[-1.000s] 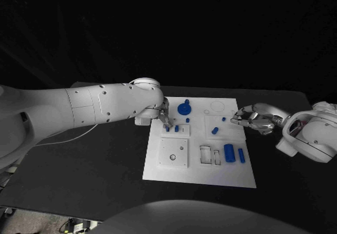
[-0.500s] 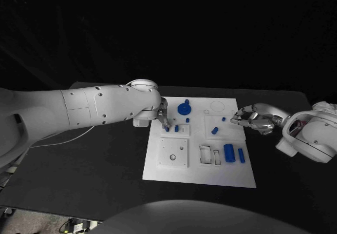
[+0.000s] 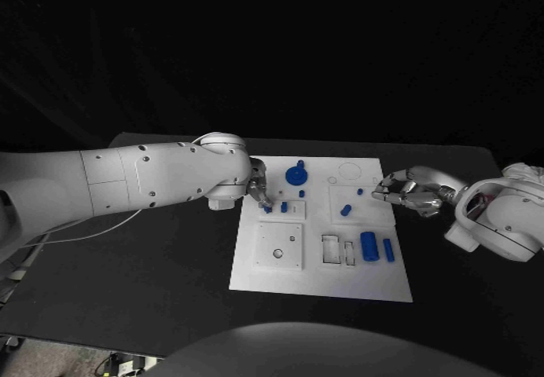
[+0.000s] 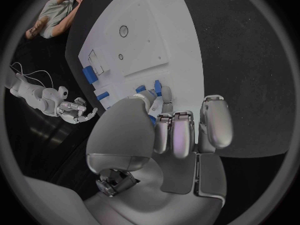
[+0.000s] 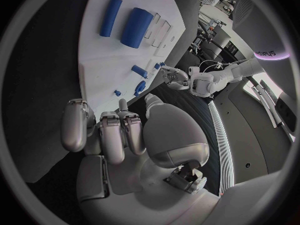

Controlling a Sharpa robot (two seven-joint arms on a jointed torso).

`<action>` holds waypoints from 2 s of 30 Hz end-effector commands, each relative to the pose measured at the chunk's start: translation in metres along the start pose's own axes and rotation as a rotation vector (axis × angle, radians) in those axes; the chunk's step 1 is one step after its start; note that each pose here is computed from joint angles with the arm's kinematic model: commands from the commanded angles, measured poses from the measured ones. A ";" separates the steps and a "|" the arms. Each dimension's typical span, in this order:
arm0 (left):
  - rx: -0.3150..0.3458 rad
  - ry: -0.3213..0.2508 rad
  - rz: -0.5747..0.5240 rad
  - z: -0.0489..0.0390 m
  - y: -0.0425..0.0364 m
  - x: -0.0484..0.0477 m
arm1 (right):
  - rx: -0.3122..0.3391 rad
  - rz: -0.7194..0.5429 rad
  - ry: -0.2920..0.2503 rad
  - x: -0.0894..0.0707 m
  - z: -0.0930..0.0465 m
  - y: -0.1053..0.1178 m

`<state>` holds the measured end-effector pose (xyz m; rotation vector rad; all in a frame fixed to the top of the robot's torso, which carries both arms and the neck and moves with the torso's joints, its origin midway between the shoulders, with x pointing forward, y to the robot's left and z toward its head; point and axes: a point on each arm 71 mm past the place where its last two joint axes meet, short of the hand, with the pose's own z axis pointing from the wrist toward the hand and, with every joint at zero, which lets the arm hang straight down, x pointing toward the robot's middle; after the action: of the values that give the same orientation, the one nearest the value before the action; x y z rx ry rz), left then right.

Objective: Assemble the parts on the task board

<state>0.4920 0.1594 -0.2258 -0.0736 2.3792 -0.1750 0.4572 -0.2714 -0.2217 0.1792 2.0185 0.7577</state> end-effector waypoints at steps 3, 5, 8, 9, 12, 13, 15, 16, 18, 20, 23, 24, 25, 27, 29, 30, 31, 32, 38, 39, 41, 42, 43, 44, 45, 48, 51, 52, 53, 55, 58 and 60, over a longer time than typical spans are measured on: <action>-0.142 -0.091 -0.046 -0.0080 0.0146 -0.0004 | 0.004 -0.002 0.003 0.000 -0.002 -0.002; -0.139 -0.101 -0.055 -0.0103 0.0159 0.0005 | 0.007 -0.002 0.002 0.000 -0.002 -0.003; -0.133 -0.121 -0.082 -0.0136 0.0179 0.0012 | 0.011 -0.001 0.001 0.000 -0.003 -0.005; -0.130 -0.129 -0.095 -0.0145 0.0185 0.0012 | 0.012 0.000 0.002 0.001 -0.003 -0.005; -0.121 -0.149 -0.131 -0.0164 0.0197 0.0010 | 0.016 0.002 0.002 0.002 -0.003 -0.007; -0.116 -0.160 -0.148 -0.0172 0.0201 0.0007 | 0.018 0.003 0.003 0.003 -0.004 -0.008; -0.109 -0.178 -0.171 -0.0183 0.0206 0.0001 | 0.021 0.004 0.003 0.004 -0.004 -0.010; -0.105 -0.190 -0.185 -0.0190 0.0209 -0.0003 | 0.022 0.005 0.004 0.005 -0.004 -0.010; -0.095 -0.217 -0.211 -0.0208 0.0214 -0.0011 | 0.025 0.007 0.004 0.006 -0.005 -0.012; -0.080 -0.252 -0.239 -0.0232 0.0216 -0.0020 | 0.027 0.008 0.002 0.007 -0.005 -0.013; -0.054 -0.301 -0.278 -0.0269 0.0212 -0.0029 | 0.026 0.010 -0.002 0.007 -0.005 -0.014; -0.045 -0.317 -0.289 -0.0280 0.0208 -0.0031 | 0.025 0.010 -0.005 0.007 -0.005 -0.014; -0.040 -0.326 -0.295 -0.0286 0.0205 -0.0032 | 0.023 0.010 -0.006 0.007 -0.005 -0.014; -0.024 -0.351 -0.308 -0.0302 0.0192 -0.0029 | 0.017 0.011 -0.014 0.007 -0.005 -0.013; -0.017 -0.363 -0.313 -0.0308 0.0181 0.0002 | 0.007 0.015 -0.029 0.007 -0.005 -0.012; -0.017 -0.363 -0.314 -0.0306 0.0180 0.0026 | 0.002 0.016 -0.035 0.006 -0.005 -0.012; -0.017 -0.363 -0.317 -0.0302 0.0182 0.0055 | -0.002 0.018 -0.042 0.006 -0.005 -0.012; -0.018 -0.363 -0.319 -0.0298 0.0185 0.0074 | -0.005 0.018 -0.046 0.006 -0.005 -0.011; -0.024 -0.359 -0.331 -0.0256 0.0207 0.0193 | -0.014 0.021 -0.062 0.005 -0.006 -0.011; -0.025 -0.357 -0.332 -0.0253 0.0208 0.0201 | -0.014 0.021 -0.062 0.005 -0.006 -0.011; -0.028 -0.349 -0.337 -0.0238 0.0214 0.0238 | -0.015 0.022 -0.064 0.004 -0.006 -0.012; -0.030 -0.345 -0.338 -0.0232 0.0216 0.0254 | -0.015 0.022 -0.064 0.004 -0.007 -0.012; -0.031 -0.342 -0.339 -0.0227 0.0217 0.0265 | -0.014 0.022 -0.064 0.004 -0.007 -0.012; -0.032 -0.339 -0.340 -0.0223 0.0217 0.0276 | -0.014 0.022 -0.065 0.004 -0.007 -0.012; -0.034 -0.336 -0.340 -0.0220 0.0218 0.0287 | -0.014 0.022 -0.064 0.004 -0.007 -0.012; -0.037 -0.327 -0.339 -0.0217 0.0218 0.0311 | -0.014 0.022 -0.065 0.004 -0.007 -0.012; -0.041 -0.320 -0.335 -0.0216 0.0218 0.0325 | -0.015 0.023 -0.064 0.005 -0.007 -0.012; -0.042 -0.317 -0.332 -0.0216 0.0218 0.0329 | -0.015 0.023 -0.064 0.005 -0.006 -0.012; -0.044 -0.313 -0.329 -0.0215 0.0218 0.0333 | -0.015 0.023 -0.064 0.005 -0.006 -0.012; -0.046 -0.307 -0.323 -0.0214 0.0218 0.0339 | -0.015 0.023 -0.063 0.005 -0.006 -0.012; -0.049 -0.292 -0.308 -0.0212 0.0213 0.0353 | -0.014 0.023 -0.061 0.006 -0.006 -0.012; -0.050 -0.284 -0.300 -0.0210 0.0210 0.0361 | -0.012 0.024 -0.059 0.006 -0.006 -0.012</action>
<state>0.4539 0.1753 -0.2352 -0.4283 2.0361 -0.3260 0.4516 -0.2827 -0.2308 0.2255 1.9591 0.7600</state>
